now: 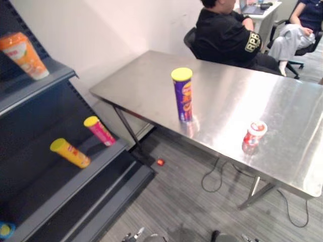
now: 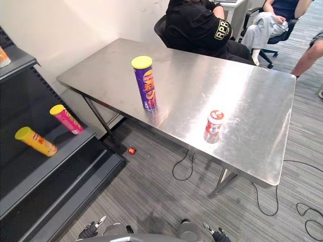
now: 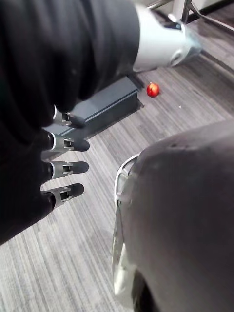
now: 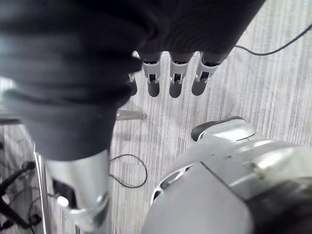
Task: Put the gum and the chips on the shelf.
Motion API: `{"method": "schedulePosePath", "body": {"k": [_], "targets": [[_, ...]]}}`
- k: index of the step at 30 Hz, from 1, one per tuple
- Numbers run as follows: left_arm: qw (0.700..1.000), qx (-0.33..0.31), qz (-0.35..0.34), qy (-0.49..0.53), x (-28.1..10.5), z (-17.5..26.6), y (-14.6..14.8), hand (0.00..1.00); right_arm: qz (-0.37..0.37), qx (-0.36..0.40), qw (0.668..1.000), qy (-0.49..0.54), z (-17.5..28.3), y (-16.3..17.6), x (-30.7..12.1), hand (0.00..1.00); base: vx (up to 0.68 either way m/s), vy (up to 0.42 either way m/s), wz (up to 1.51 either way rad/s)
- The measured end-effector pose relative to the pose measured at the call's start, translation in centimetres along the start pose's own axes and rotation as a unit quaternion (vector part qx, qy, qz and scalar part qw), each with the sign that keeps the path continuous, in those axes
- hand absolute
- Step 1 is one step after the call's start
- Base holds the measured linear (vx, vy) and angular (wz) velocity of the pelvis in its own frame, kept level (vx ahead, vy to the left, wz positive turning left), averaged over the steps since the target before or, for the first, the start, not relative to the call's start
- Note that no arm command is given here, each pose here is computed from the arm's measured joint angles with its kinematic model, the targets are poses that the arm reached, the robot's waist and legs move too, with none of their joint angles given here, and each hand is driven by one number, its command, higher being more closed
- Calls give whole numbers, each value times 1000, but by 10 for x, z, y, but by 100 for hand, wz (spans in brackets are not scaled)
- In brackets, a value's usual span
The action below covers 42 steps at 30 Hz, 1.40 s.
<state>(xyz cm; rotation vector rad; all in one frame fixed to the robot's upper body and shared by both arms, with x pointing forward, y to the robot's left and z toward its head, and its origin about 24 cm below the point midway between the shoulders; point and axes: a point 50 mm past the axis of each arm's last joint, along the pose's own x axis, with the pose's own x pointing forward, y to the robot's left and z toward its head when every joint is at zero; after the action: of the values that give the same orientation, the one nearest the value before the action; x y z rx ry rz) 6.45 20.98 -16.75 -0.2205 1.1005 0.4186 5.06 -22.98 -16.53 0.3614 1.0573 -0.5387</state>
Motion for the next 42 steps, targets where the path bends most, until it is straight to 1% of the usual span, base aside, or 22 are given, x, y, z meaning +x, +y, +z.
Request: {"method": "schedulePosePath", "body": {"k": [1,3,4,6,9,12,16,17,19,25,28,30,31,33,35,36,37,38,39,40,41,42], "targets": [[1000,-13,5,4,-2,-5,2,0,-4,18,1000,-3,1,0,1,0,108,274,-119],[999,-28,11,12,-5,-14,4,0,-2,20,1000,-10,4,3,1,0,82,293,-125],[999,-44,11,17,-6,-19,0,0,-4,18,1000,-18,7,0,1,0,139,382,-110],[998,-49,23,23,-8,-25,9,0,-13,28,1000,-3,-5,-3,-2,0,209,398,-96],[998,-56,32,14,-7,-20,15,0,-30,56,998,28,-28,-7,-9,0,244,311,-57],[999,-23,28,27,-8,-23,16,0,-36,86,995,31,-34,-5,-10,0,180,204,-42],[999,15,17,32,-7,-24,15,0,-29,87,996,17,-23,1,-6,0,176,107,-85],[999,40,10,30,-6,-21,13,0,-30,84,996,16,-21,0,-5,0,195,24,-103],[998,57,3,32,-6,-21,12,0,-34,83,996,22,-22,-3,-5,0,150,-9,-77],[996,82,-4,34,-4,-17,10,0,-51,108,992,41,-31,-10,-8,0,33,-6,-26],[997,74,1,32,-4,-16,13,0,-72,147,986,30,-26,-17,-7,0,-44,-43,-1],[997,71,2,28,-4,-15,13,0,-99,194,976,0,-10,-30,-5,0,-102,-60,-12],[997,68,2,28,-4,-15,13,0,-107,206,973,-10,-4,-35,-4,0,-119,-69,-15],[998,51,3,29,-5,-17,12,0,-152,271,949,-56,20,-59,-5,0,-123,-68,-15],[999,39,6,25,-6,-18,13,0,-175,300,934,-88,35,-73,-7,0,-127,-64,-17],[999,30,7,25,-7,-22,14,0,-191,315,920,-135,56,-88,-11,0,-128,-67,-20],[999,27,8,25,-8,-23,14,0,-197,314,916,-156,66,-94,-14,0,-122,-77,-18],[999,27,8,29,-9,-26,14,0,-208,298,911,-196,86,-106,-20,0,-72,-49,-9],[999,26,8,30,-9,-27,13,0,-213,286,909,-216,97,-109,-24,0,-50,-55,-16],[999,23,8,32,-10,-28,13,0,-215,258,904,-264,121,-113,-33,0,2,-51,-24],[999,21,8,33,-10,-29,13,0,-209,223,898,-317,148,-108,-43,0,4,-64,-24],[999,21,8,33,-10,-30,13,0,-203,203,893,-347,163,-103,-49,0,24,-63,-17]]}}
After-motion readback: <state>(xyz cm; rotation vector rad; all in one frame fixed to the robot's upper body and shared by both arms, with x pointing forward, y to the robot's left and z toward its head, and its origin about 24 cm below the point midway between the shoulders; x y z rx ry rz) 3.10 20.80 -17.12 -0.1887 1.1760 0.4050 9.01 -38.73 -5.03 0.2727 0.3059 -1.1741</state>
